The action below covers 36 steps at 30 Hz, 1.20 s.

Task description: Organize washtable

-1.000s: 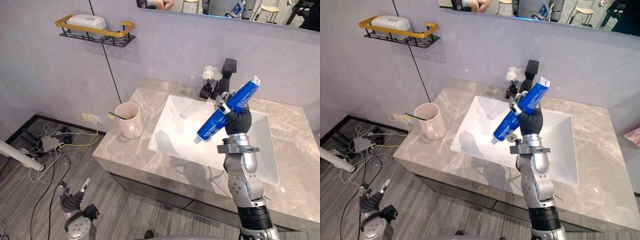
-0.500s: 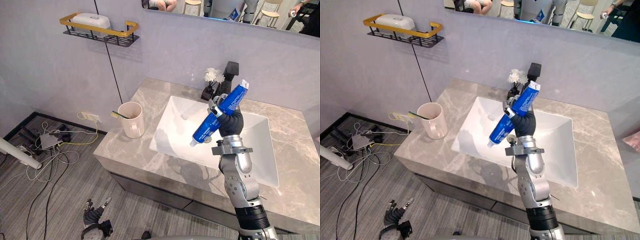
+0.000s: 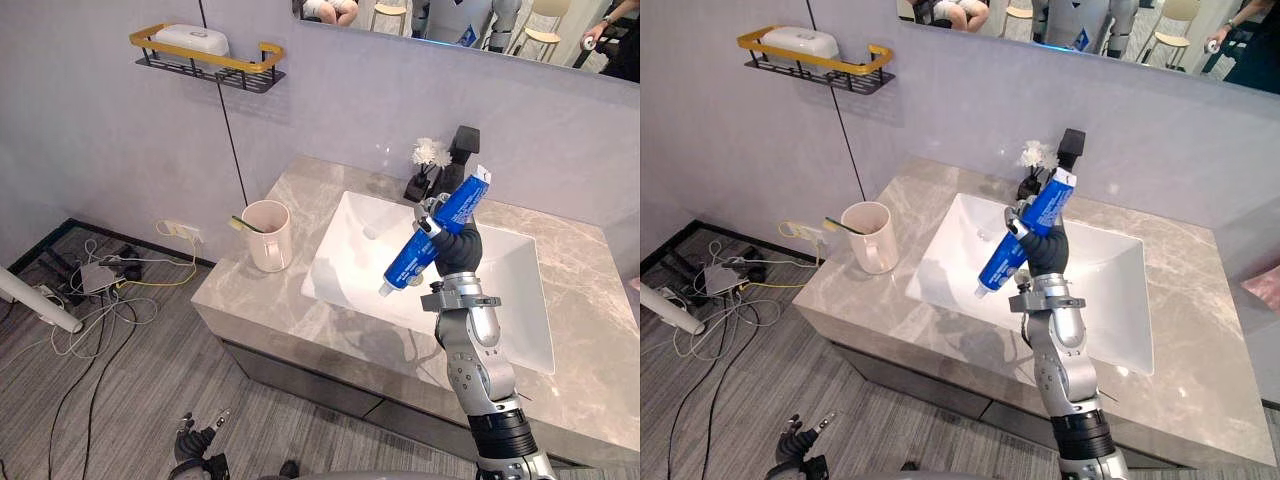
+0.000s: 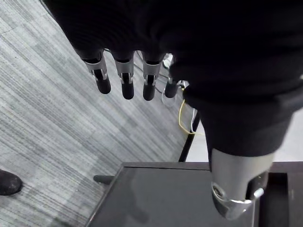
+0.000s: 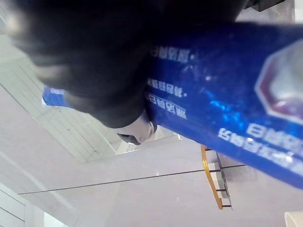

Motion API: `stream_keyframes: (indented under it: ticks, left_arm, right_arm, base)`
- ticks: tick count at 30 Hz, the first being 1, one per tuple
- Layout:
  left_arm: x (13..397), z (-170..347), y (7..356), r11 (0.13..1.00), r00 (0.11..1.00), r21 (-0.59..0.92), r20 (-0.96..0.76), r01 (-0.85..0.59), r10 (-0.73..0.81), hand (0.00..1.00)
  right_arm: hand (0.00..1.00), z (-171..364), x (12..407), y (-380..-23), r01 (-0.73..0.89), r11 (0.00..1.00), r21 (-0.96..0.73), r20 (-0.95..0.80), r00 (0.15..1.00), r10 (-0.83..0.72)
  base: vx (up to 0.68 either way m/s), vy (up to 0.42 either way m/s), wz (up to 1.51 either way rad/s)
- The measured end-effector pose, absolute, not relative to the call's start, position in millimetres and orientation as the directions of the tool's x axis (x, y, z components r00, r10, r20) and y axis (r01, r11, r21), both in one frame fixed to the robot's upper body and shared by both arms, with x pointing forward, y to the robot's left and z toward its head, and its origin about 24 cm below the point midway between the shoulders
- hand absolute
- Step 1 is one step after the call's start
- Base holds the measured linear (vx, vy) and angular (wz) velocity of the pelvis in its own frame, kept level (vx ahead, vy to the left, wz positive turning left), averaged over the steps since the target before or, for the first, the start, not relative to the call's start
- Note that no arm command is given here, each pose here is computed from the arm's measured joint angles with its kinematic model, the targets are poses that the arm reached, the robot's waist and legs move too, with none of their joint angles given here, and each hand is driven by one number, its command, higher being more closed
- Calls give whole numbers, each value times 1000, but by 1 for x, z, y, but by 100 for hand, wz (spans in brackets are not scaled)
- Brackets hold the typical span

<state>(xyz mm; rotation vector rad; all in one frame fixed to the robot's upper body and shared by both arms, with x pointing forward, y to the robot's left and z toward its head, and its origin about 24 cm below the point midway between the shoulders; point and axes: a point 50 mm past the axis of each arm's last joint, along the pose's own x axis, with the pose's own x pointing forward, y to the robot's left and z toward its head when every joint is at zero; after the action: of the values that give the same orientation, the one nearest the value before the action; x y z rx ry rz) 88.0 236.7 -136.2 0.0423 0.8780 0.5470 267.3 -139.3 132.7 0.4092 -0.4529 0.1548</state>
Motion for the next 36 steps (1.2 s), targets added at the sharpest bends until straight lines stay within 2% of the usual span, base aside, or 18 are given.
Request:
stream_keyframes:
  ticks: [1, 8, 14, 22, 29, 36]
  left_arm:
    - [87, -139, 234, 876, 511, 273, -728, -397, 458, 0]
    - [87, -139, 233, 880, 513, 272, -730, -390, 453, 0]
    - [89, -143, 215, 924, 541, 238, -756, -298, 369, 0]
    - [92, -143, 212, 944, 568, 221, -756, -246, 325, 0]
    - [93, -143, 211, 946, 573, 214, -756, -243, 317, 0]
    - [93, -143, 211, 946, 575, 215, -754, -242, 318, 0]
  right_arm:
    - [100, 133, 267, -139, -228, 916, 331, 456, 888, 56]
    - [100, 133, 267, -139, -229, 916, 329, 456, 888, 58]
    - [100, 138, 267, -138, -237, 917, 319, 474, 878, 62]
    - [100, 143, 269, -137, -244, 917, 315, 490, 869, 63]
    - [100, 179, 281, -120, -322, 908, 267, 594, 797, 108]
    - [100, 193, 294, -98, -370, 911, 180, 612, 767, 191]
  base:
    - [0, 0, 0]
    - [0, 0, -4]
    - [-30, -13, -11]
    - [-7, -12, 0]
    - [-7, 7, 9]
    - [-19, -3, 17]
